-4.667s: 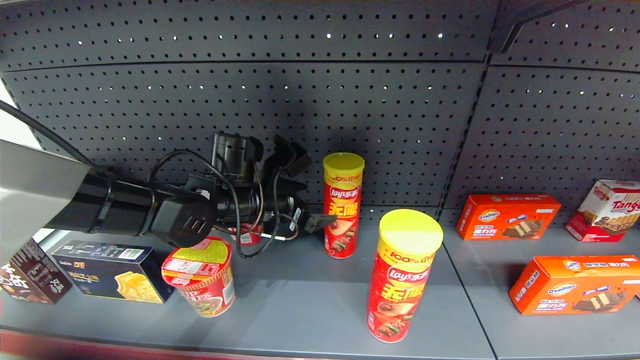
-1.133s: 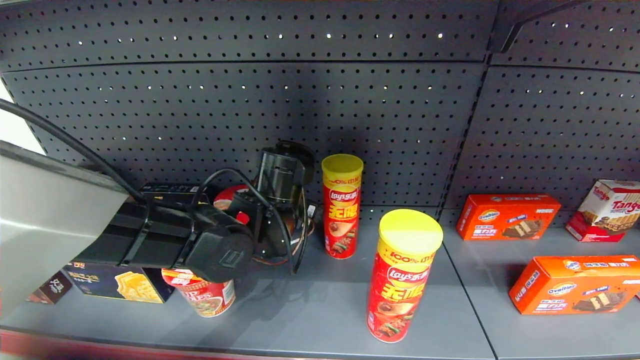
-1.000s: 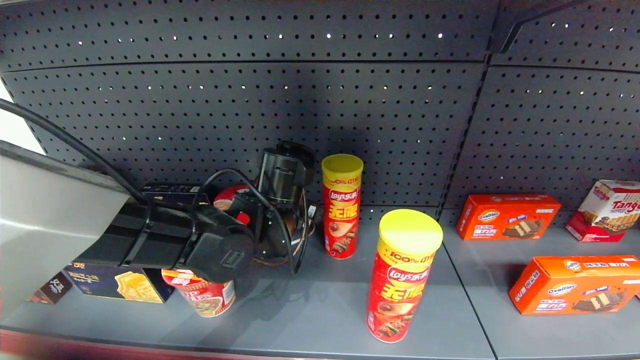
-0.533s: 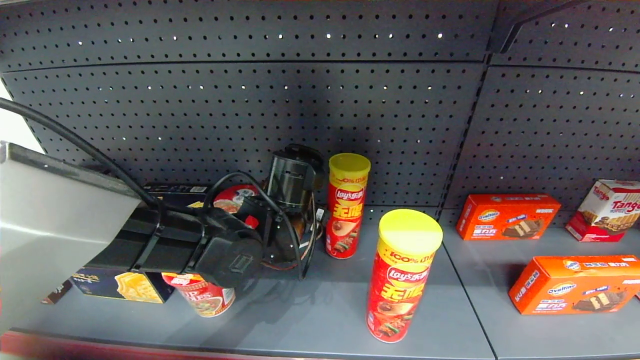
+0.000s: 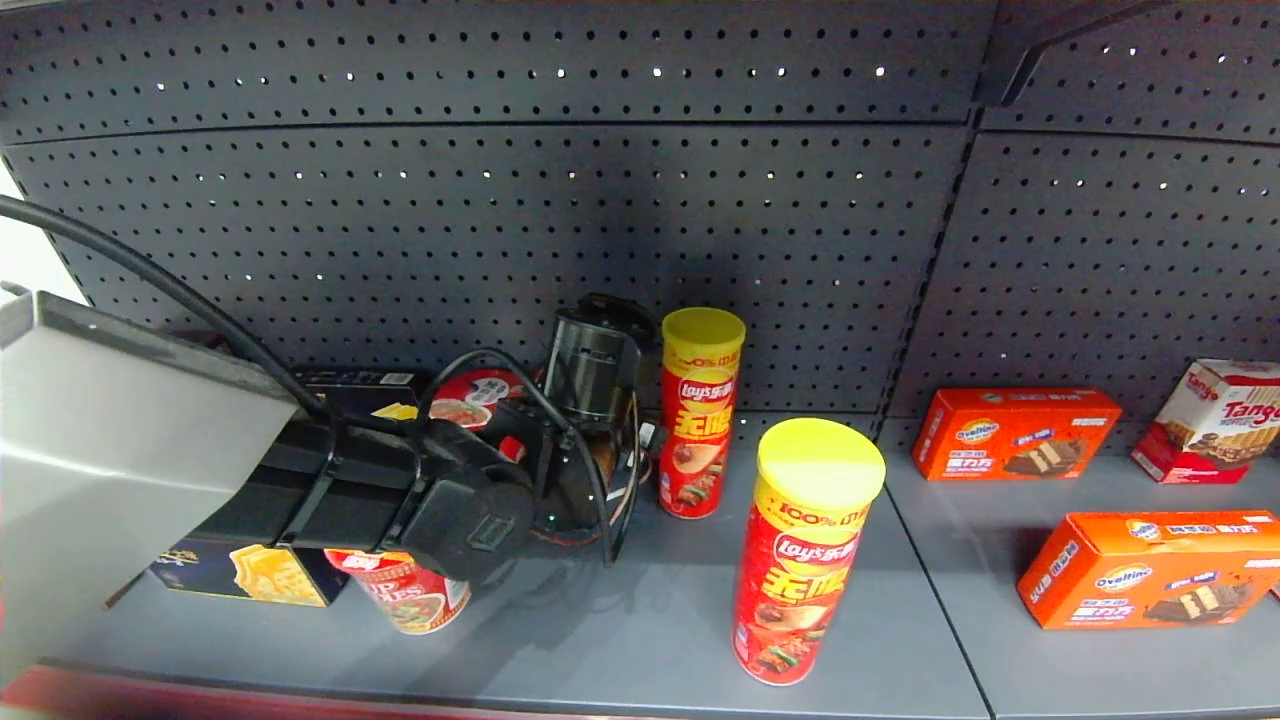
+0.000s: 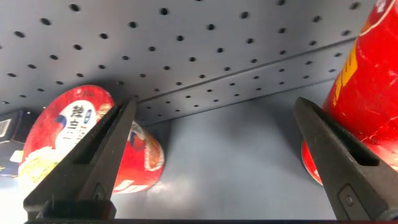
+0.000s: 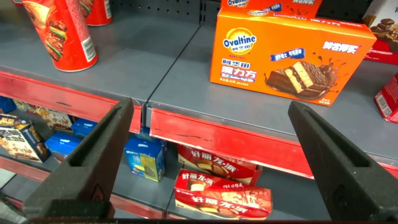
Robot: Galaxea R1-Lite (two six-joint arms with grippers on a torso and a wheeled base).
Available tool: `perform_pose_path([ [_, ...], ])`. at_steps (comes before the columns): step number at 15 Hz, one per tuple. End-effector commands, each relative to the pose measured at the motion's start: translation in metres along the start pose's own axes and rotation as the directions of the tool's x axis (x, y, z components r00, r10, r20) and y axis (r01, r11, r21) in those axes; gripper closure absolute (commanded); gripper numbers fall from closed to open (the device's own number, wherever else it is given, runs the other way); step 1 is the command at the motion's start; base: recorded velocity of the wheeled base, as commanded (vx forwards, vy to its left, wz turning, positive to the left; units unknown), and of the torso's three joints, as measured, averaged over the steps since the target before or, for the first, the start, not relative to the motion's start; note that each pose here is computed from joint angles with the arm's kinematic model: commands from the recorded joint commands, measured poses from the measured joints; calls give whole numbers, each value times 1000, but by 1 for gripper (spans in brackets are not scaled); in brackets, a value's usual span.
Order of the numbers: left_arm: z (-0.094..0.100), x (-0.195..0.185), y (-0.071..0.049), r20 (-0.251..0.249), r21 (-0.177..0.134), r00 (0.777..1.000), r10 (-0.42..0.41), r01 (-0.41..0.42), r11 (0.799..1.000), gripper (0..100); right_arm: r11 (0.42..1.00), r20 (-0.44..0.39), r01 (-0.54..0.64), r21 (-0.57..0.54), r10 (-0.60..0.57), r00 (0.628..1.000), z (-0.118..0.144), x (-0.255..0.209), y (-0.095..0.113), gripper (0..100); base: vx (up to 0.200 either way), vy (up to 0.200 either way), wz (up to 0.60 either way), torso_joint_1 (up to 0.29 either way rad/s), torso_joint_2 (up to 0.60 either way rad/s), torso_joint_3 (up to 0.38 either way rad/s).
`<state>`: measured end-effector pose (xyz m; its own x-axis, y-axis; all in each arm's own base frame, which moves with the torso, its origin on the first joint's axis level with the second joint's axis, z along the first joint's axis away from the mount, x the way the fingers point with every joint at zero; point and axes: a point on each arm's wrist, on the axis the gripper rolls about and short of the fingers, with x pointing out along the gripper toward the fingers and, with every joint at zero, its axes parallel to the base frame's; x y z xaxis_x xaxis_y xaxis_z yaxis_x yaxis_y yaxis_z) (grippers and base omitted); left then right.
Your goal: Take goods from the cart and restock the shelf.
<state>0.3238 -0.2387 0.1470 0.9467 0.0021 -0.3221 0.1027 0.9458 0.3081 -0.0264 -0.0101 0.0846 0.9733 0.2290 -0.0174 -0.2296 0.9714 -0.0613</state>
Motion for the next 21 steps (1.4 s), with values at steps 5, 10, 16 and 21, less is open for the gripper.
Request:
perform_pose_path([
  [5,-2,-1,-6,-1,8,1000,-12,12,1000,0,1000,-1,1,0,-1,1000,0,0,0,0,0,0,0,0,0,0],
  [10,-2,0,-6,-3,5,1000,-11,11,1000,0,1000,1,1,0,-1,1000,0,0,0,0,0,0,0,0,0,0],
  [16,27,-26,19,79,-39,997,5,-2,999,0,1000,-1,-1,0,1,1000,0,0,0,0,0,0,0,0,0,0],
  [21,41,-78,59,148,-26,989,12,-8,1000,0,1000,-20,7,-6,-7,1000,1,1,0,0,0,0,0,0,0,0],
])
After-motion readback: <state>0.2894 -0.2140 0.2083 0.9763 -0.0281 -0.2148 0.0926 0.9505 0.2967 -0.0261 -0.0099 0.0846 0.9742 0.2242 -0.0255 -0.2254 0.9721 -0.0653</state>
